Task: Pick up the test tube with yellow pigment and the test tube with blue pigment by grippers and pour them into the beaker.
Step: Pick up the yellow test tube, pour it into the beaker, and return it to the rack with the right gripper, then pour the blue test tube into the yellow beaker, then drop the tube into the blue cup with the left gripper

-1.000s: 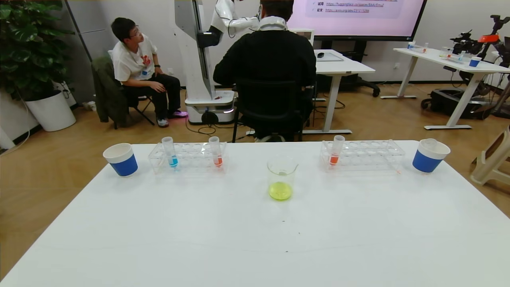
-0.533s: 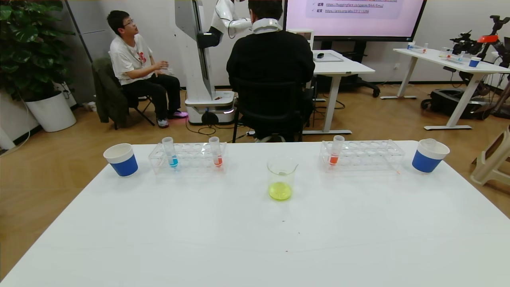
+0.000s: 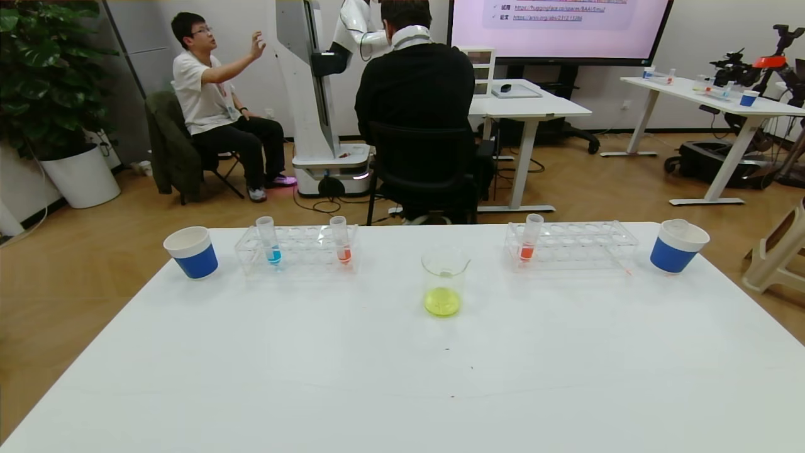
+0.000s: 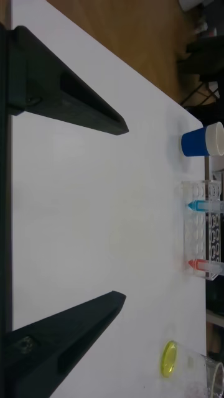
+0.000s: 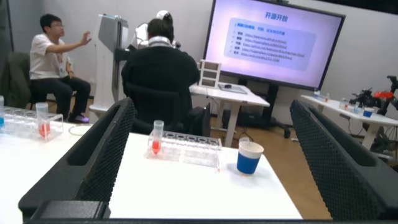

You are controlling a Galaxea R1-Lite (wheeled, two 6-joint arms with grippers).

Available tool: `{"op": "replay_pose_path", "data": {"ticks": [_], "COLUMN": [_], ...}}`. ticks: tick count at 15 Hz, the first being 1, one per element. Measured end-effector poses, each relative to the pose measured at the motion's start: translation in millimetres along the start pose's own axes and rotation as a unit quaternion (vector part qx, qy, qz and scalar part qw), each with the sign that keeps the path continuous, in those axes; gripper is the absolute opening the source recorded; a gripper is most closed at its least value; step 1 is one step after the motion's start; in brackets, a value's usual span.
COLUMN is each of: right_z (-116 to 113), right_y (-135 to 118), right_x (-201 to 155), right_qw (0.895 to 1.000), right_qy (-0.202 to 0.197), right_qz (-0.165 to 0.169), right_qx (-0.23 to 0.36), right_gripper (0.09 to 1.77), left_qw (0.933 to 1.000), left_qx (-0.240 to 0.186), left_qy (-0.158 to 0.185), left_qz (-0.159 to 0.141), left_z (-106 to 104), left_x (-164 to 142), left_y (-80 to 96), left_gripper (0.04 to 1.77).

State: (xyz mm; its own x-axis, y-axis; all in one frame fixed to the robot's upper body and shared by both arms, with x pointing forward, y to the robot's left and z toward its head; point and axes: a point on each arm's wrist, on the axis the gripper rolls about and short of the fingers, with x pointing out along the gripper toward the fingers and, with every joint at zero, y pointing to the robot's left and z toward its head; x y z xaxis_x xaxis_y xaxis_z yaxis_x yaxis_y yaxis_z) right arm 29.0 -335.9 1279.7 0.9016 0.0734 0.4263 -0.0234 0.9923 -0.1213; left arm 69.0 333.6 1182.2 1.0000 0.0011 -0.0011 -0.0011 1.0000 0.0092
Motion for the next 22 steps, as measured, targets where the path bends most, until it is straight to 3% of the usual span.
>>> {"op": "replay_pose_path", "data": {"ticks": [4,7,8,17,20,22], "right_z": [-62.6,-101.1,-104.6,-105.4,-105.3,-105.3], "right_y": [6.5,10.6,10.8,10.9,10.8,10.9], "right_x": [3.5,-4.4,-5.8,-5.7,-5.7,-5.7], "right_qw": [0.997,0.978,0.974,0.975,0.975,0.975], "right_qy": [0.073,0.208,0.224,0.224,0.223,0.223], "right_qz": [0.01,0.017,0.012,0.008,0.008,0.008], "right_qx": [-0.001,0.001,0.005,0.01,0.01,0.01], "right_gripper": [1.74,1.74,1.74,1.74,1.74,1.74], "left_qw": [1.0,1.0,1.0,1.0,0.9994,0.9988], "left_qx": [0.0,0.0,0.001,0.002,0.005,0.006], "left_qy": [0.0,0.0,0.0,-0.002,-0.032,-0.045], "left_qz": [0.0,0.0,0.0,-0.001,-0.013,-0.019], "left_z": [0.0,0.0,0.0,0.4,25.6,57.3], "left_x": [0.0,0.0,0.0,0.0,-4.9,-3.2], "left_y": [0.0,0.0,0.0,0.0,-0.3,-0.1], "left_gripper": [1.75,1.75,1.75,1.75,1.75,1.75]}}
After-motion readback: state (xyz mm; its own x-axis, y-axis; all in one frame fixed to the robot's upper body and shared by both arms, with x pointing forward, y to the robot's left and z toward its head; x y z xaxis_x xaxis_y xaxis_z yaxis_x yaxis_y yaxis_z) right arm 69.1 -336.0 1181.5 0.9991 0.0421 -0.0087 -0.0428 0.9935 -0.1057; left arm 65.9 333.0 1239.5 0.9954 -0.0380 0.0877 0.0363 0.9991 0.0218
